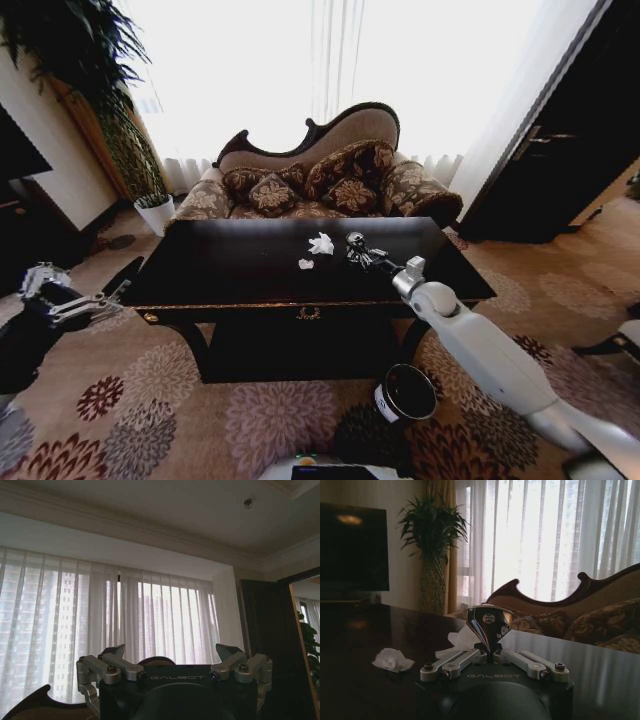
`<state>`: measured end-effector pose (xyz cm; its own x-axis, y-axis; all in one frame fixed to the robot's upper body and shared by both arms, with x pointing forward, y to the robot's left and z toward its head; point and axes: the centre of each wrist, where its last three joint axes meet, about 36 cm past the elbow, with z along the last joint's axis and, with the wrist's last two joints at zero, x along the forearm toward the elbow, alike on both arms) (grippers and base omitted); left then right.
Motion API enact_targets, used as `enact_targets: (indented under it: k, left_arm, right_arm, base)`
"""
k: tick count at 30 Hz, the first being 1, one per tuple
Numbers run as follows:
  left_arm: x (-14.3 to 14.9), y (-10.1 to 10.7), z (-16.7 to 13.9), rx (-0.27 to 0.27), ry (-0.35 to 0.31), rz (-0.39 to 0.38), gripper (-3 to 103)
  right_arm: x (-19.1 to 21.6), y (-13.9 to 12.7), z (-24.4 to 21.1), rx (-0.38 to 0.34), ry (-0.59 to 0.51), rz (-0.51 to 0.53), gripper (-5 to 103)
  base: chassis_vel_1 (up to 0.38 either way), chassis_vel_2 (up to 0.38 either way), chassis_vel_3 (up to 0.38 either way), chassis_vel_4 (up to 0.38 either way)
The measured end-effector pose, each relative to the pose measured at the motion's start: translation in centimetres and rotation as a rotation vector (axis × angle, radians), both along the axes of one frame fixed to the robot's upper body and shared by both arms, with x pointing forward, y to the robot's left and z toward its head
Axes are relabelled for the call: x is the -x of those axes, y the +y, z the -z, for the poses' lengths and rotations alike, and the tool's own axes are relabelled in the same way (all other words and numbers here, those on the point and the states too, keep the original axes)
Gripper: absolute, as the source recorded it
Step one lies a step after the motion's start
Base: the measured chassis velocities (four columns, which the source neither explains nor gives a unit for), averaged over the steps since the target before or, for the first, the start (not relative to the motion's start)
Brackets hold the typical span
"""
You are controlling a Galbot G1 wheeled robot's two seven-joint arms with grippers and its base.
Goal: Move to the front of the table and place the trash on the table into the trash bin.
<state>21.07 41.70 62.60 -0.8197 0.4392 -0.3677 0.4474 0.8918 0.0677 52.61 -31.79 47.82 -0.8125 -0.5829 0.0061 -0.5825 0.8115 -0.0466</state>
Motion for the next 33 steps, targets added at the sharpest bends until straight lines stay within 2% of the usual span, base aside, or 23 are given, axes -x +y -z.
enact_targets:
  k: [1,2,3,4,7,9,12,13,16,21,24,26,28,31,33]
  left_arm:
    - [0.0,0.0,0.0,0.001,-0.001,0.001,100]
    - [0.0,0.0,0.0,0.002,-0.002,0.001,100]
    - [0.0,0.0,0.0,0.002,-0.002,0.001,100]
    - [0.0,0.0,0.0,0.002,-0.002,0.002,100]
    - [-0.1,0.0,0.0,0.004,-0.006,0.003,100]
    - [-0.1,0.0,0.0,0.004,-0.007,0.003,100]
    - [-0.2,-0.1,0.0,0.010,-0.015,0.009,100]
    - [-0.2,-0.1,0.0,0.010,-0.015,0.009,100]
    - [-0.5,-0.2,0.1,0.022,-0.025,0.019,100]
    - [-1.1,-0.5,0.2,0.036,-0.042,0.037,100]
    - [-1.4,-0.4,0.2,0.039,-0.045,0.043,100]
    - [-1.7,-0.2,0.1,0.043,-0.050,0.048,100]
    - [-1.8,-0.1,0.1,0.044,-0.051,0.048,100]
    - [-2.0,0.2,0.1,0.052,-0.059,0.048,100]
    - [-2.0,0.3,0.1,0.054,-0.060,0.048,100]
  right_arm:
    - [0.3,-0.2,0.0,-0.020,0.001,-0.018,1]
    - [1.2,-0.8,0.0,-0.074,0.000,-0.065,0]
    - [1.2,-0.8,0.0,-0.074,0.000,-0.065,0]
    - [1.6,-1.0,0.1,-0.103,-0.002,-0.100,0]
    - [4.5,-1.9,0.6,-0.248,-0.036,-0.304,0]
    - [5.0,-1.9,0.7,-0.266,-0.043,-0.330,0]
    - [8.7,-2.9,1.0,-0.360,-0.111,-0.439,0]
    - [8.7,-2.9,1.0,-0.360,-0.111,-0.439,0]
    - [12.3,-3.4,2.6,-0.389,-0.145,-0.471,0]
    - [16.2,-4.4,6.0,-0.370,-0.149,-0.441,0]
    - [17.2,-5.0,7.8,-0.356,-0.144,-0.436,0]
    - [18.7,-6.1,11.5,-0.351,-0.114,-0.446,0]
    - [19.1,-6.4,12.4,-0.353,-0.102,-0.447,0]
    - [21.1,-8.6,17.6,-0.345,-0.028,-0.431,0]
    - [21.6,-9.0,18.6,-0.337,-0.010,-0.415,0]
  base:
    - [0.000,0.000,0.000,0.000]
    - [0.000,0.000,0.000,0.000]
    - [0.000,0.000,0.000,0.000]
    - [0.000,0.000,0.000,0.000]
    - [0.000,0.000,0.000,0.000]
    - [0.000,0.000,0.000,0.000]
    - [0.000,0.000,0.000,0.000]
    - [0.000,0.000,0.000,0.000]
    - [0.000,0.000,0.000,0.000]
    - [0.000,0.000,0.000,0.000]
    - [0.000,0.000,0.000,0.000]
    - [0.000,0.000,0.000,0.000]
    - [0.000,0.000,0.000,0.000]
    - [0.000,0.000,0.000,0.000]
    - [0.000,0.000,0.000,0.000]
